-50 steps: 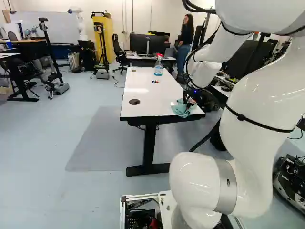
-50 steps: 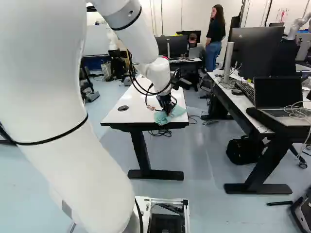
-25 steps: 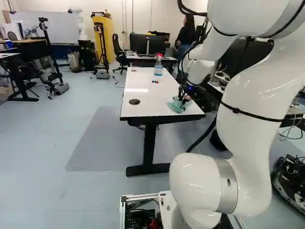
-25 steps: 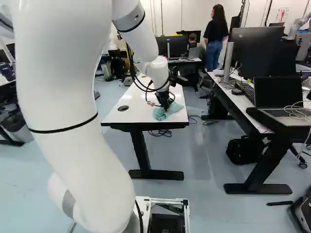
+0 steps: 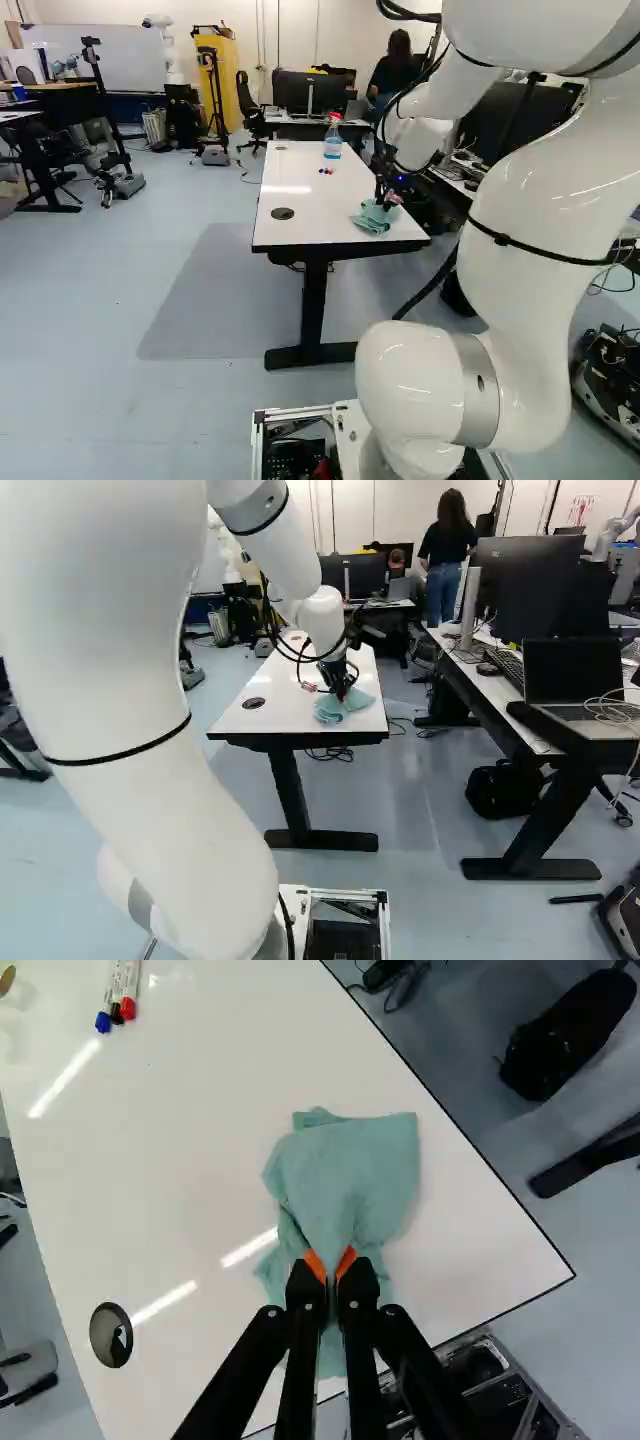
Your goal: Clean the table with the green towel
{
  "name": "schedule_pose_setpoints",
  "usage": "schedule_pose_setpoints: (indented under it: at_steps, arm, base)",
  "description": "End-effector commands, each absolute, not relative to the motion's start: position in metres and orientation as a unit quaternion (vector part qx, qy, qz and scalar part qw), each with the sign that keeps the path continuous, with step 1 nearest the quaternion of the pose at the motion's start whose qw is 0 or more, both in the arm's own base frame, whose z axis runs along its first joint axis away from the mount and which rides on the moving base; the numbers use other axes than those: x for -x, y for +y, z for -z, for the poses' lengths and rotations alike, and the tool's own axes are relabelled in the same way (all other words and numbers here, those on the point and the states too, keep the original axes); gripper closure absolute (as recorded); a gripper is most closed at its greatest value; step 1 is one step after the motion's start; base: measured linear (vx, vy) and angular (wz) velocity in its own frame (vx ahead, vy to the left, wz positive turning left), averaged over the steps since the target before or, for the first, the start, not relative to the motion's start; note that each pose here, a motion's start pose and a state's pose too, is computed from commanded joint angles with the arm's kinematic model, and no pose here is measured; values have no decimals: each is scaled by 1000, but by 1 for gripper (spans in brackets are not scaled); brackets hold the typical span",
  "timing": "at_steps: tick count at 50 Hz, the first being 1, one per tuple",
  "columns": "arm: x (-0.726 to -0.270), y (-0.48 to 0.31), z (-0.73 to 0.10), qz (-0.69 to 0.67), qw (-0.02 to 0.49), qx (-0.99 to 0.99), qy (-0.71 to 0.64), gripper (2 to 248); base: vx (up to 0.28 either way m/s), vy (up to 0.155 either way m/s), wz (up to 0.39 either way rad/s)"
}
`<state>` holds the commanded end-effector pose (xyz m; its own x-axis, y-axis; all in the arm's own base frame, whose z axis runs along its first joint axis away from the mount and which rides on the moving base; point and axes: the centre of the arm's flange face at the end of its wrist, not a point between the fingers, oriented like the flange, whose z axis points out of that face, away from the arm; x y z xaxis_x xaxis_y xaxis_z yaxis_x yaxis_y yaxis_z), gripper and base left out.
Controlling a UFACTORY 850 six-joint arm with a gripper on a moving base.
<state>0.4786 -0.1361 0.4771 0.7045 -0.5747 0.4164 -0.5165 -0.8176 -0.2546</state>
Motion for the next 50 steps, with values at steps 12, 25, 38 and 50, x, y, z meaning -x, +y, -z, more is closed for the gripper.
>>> schedule_pose_setpoints:
  at_steps: [12, 25, 38, 50]
  arm:
    - [-461, -127, -493, 259, 61, 919, 291, 220]
    - [-439, -112, -494, 260, 63, 921, 282, 220]
    - [-414, -95, -493, 259, 66, 924, 272, 220]
    - [-392, -81, -492, 261, 69, 927, 262, 220]
  base:
    - [0, 0, 0]
    - [0, 0, 0]
    - [0, 0, 0]
    - [0, 0, 0]
